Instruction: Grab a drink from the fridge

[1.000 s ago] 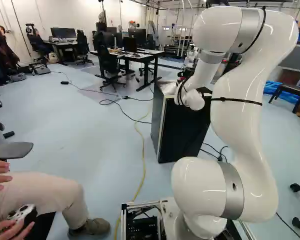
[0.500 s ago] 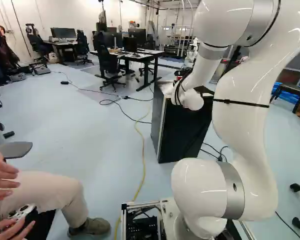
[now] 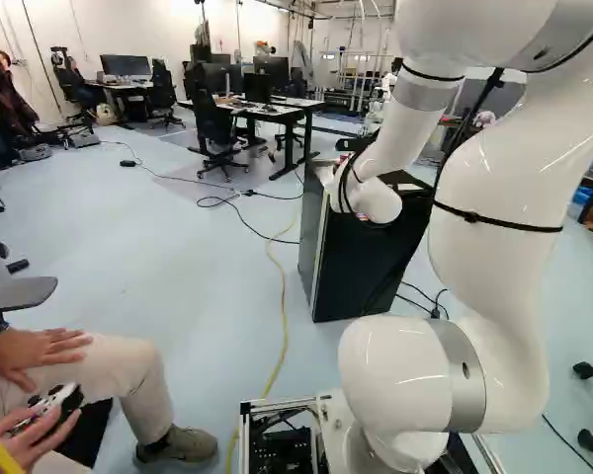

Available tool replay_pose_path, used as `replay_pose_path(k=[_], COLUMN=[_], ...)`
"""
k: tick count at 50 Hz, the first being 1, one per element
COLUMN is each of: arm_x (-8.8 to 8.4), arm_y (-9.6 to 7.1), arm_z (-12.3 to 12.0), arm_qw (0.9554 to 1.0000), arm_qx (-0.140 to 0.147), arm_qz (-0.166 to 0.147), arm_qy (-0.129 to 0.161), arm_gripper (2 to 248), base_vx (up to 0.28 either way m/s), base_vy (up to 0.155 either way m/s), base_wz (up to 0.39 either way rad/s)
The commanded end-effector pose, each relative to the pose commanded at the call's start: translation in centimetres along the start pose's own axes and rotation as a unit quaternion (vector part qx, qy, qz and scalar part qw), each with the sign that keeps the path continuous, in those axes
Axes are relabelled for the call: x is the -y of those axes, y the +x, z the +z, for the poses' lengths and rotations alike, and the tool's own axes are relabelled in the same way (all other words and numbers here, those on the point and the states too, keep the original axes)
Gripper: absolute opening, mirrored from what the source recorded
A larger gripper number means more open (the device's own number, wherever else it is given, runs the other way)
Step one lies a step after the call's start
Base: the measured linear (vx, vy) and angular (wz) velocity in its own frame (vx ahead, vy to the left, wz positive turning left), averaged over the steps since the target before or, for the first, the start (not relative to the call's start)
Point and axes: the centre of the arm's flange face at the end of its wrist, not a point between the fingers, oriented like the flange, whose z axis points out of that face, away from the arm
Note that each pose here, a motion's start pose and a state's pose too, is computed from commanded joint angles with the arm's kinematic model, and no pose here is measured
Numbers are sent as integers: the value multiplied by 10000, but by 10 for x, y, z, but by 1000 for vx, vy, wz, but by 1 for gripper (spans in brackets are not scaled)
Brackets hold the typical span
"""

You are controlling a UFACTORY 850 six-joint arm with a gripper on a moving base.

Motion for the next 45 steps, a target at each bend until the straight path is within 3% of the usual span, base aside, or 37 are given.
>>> replay_pose_path(k=[25, 45], arm_x=[36, 49], arm_y=[-13, -29], arm_z=[-85, -134], arm_qw=[9987, 9968], arm_qx=[443, 693], arm_qz=[29, 35], arm_qy=[252, 394], arm_gripper=[97, 97], base_vx=[0, 0], base_vy=[0, 0], base_wz=[0, 0])
